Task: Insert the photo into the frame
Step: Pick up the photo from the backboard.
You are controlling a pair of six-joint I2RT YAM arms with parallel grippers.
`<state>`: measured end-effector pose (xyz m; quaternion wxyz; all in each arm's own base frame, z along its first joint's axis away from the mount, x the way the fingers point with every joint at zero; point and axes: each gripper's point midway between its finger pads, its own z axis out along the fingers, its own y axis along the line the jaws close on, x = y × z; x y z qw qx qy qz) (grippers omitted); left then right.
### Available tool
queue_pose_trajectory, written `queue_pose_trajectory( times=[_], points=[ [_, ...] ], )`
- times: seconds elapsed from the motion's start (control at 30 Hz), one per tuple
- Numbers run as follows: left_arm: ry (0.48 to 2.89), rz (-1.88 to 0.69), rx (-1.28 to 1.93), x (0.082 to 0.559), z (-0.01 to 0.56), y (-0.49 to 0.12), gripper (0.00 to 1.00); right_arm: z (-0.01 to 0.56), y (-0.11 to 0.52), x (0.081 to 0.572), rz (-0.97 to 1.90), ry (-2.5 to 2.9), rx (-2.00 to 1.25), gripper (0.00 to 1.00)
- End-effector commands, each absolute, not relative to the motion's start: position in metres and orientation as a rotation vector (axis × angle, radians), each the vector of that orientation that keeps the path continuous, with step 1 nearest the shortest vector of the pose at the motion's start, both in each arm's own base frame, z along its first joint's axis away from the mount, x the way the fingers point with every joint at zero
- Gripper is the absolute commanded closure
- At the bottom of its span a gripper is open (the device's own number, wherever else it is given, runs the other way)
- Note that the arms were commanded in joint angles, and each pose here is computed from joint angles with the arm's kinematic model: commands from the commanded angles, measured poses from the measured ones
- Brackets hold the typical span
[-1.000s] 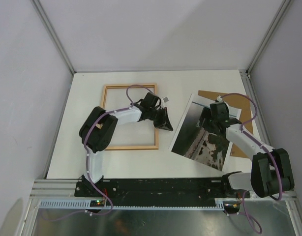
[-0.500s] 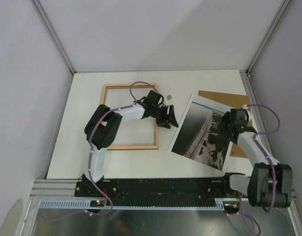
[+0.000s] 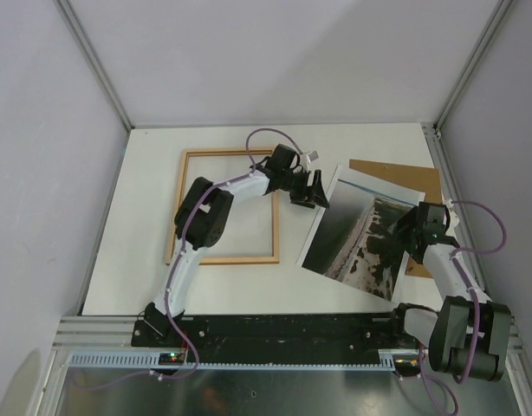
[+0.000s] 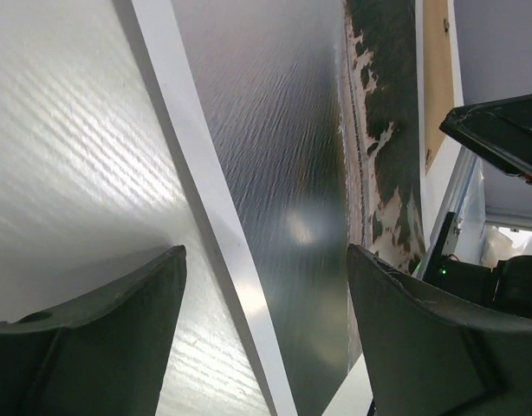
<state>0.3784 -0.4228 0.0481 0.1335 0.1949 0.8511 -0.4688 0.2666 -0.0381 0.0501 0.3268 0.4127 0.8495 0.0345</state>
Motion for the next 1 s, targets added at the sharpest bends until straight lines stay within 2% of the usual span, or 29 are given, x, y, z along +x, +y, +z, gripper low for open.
queue_pose_trajectory(
  times=[0.0,0.63,0.8,0.97],
  points=[
    [2.427,-1.425,0.641,0.385,0.042,-0.429,0.20,0.062,-0.053,0.271,0.043,2.123,1.123,0.18],
    [2.494,-1.476,0.647,0.372,0.016,-0.440,0.20,0.025,-0.046,0.274,0.191,2.171,1.196,0.16],
    [2.499,-1.507,0.629,0.368,0.026,-0.445,0.25,0.021,-0.040,0.276,0.232,2.192,1.187,0.17],
    [2.503,-1.558,0.587,0.366,0.045,-0.444,0.36,0.021,-0.038,0.277,0.243,2.196,1.176,0.17]
  ],
)
